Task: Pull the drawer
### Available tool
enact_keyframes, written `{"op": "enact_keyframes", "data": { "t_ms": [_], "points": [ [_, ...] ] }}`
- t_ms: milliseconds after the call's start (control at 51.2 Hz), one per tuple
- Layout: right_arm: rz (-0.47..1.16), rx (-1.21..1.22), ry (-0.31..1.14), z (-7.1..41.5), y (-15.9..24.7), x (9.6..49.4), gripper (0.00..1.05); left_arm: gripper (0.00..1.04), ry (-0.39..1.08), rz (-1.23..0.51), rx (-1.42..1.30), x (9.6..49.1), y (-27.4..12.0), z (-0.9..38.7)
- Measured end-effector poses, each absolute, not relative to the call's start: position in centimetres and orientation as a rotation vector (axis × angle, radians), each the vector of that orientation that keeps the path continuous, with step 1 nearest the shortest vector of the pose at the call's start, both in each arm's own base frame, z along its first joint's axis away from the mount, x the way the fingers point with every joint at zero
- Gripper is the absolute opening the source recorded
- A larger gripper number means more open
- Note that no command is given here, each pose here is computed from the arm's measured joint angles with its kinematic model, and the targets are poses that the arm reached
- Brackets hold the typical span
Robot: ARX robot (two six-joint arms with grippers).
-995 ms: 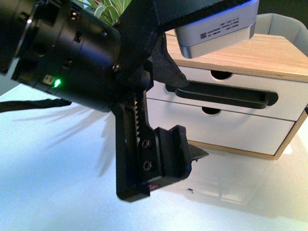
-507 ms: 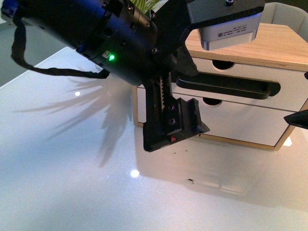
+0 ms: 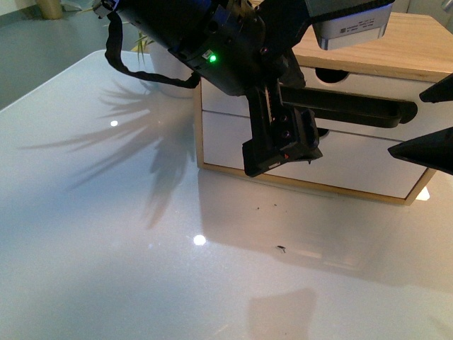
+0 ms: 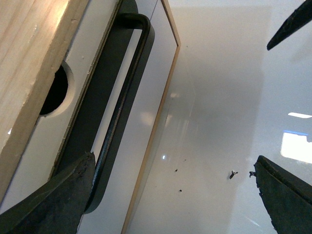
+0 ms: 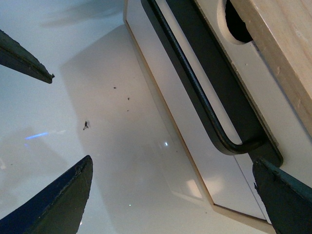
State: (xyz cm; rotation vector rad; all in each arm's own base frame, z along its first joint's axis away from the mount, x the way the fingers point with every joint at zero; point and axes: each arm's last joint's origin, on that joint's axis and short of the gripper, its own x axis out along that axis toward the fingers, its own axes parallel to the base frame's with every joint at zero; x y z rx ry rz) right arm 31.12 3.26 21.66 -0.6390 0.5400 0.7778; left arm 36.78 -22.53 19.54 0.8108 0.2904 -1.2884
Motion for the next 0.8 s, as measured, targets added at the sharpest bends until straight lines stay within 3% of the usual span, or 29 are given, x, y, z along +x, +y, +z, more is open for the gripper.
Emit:
{"op": "enact_keyframes", "data": {
  "t_ms": [800],
  "points": [
    [0.786,-0.619,0.522,19.5,4.6,34.3,0.96,0.97,0.333,-1.253,0.898,39.5,-23.9,16.5]
  ]
}}
